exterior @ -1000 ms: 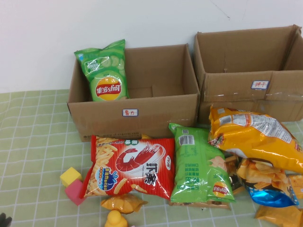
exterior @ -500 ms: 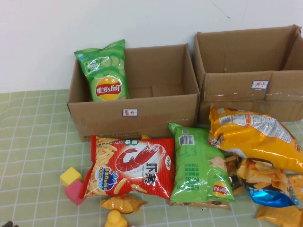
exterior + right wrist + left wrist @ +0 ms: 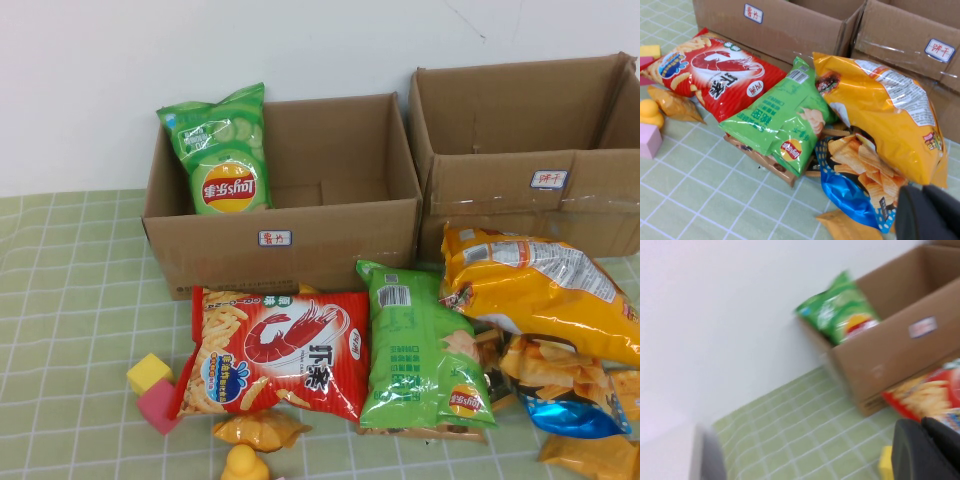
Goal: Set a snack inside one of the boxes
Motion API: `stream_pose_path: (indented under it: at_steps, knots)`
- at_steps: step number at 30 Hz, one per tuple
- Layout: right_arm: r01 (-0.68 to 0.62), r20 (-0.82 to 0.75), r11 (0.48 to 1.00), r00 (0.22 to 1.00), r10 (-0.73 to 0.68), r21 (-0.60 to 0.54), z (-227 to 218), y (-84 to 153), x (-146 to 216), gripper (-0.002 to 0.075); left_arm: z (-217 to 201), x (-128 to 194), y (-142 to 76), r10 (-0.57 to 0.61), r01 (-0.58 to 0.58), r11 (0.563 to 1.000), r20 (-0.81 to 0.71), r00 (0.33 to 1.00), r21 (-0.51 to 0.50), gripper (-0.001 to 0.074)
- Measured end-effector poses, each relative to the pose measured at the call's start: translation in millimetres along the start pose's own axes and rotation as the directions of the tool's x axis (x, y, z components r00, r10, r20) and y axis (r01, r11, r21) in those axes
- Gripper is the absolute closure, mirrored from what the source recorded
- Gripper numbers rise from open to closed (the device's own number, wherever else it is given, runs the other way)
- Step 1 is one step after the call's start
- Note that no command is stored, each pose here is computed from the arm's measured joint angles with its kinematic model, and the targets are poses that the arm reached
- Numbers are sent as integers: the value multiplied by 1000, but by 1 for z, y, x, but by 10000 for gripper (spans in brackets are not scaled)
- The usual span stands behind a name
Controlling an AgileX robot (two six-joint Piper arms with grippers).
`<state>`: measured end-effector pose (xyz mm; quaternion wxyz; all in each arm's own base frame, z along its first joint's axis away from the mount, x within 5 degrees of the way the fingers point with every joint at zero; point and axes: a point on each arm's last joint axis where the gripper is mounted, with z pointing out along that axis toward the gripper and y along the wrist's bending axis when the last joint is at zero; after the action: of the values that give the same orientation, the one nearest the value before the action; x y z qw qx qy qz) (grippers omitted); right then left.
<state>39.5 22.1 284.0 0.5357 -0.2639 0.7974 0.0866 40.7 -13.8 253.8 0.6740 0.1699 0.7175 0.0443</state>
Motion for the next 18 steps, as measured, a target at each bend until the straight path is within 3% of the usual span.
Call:
stream_pose_path:
  at_steps: [9,18]
  knots:
    - [0,0,1000,1000,0,0,0,0,0,728,19,64,-2,-193,182,972,-70,979,-146,737]
    - [0,0,1000,1000,0,0,0,0,0,728,16,79,-5,-282,250,952,-188,941,-175,737]
